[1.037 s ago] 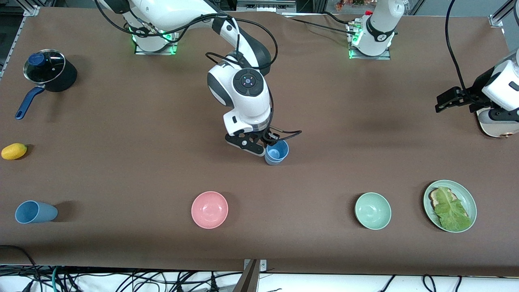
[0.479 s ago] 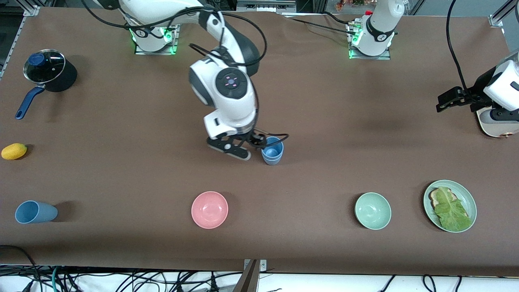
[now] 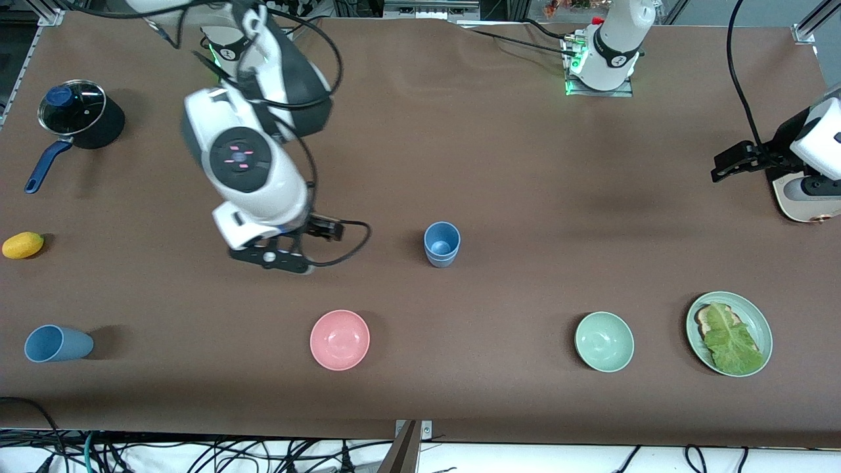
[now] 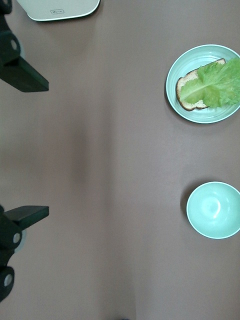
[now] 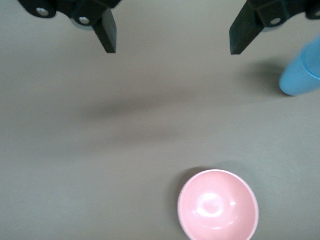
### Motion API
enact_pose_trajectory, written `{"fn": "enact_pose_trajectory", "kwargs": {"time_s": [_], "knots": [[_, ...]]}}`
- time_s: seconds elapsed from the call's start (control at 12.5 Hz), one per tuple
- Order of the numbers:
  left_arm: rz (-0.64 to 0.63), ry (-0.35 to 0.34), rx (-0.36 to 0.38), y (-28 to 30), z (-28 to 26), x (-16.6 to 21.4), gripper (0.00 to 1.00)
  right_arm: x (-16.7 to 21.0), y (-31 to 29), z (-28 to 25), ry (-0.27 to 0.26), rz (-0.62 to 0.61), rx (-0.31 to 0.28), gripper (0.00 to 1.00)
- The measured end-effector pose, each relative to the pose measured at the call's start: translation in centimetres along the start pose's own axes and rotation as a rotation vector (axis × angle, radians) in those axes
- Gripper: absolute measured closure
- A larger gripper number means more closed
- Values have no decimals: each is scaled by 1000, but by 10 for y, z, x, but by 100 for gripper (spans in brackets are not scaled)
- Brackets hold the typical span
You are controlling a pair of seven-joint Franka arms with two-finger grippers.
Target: Stack blue cups with both arms
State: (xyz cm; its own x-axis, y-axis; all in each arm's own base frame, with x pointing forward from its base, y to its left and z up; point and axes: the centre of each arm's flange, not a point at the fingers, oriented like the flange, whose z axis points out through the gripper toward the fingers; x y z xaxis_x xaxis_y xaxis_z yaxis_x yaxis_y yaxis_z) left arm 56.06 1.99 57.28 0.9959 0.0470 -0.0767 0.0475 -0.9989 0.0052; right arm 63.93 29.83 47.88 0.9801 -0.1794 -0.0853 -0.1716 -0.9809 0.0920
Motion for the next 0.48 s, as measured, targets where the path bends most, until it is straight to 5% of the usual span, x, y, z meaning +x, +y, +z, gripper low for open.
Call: {"fn": "enact_pose_trajectory", "kwargs": {"time_s": [0.48], "knots": [[0,-1,0,0,0,0,0,-6,174,-60,-28,-86,26,0]]}}
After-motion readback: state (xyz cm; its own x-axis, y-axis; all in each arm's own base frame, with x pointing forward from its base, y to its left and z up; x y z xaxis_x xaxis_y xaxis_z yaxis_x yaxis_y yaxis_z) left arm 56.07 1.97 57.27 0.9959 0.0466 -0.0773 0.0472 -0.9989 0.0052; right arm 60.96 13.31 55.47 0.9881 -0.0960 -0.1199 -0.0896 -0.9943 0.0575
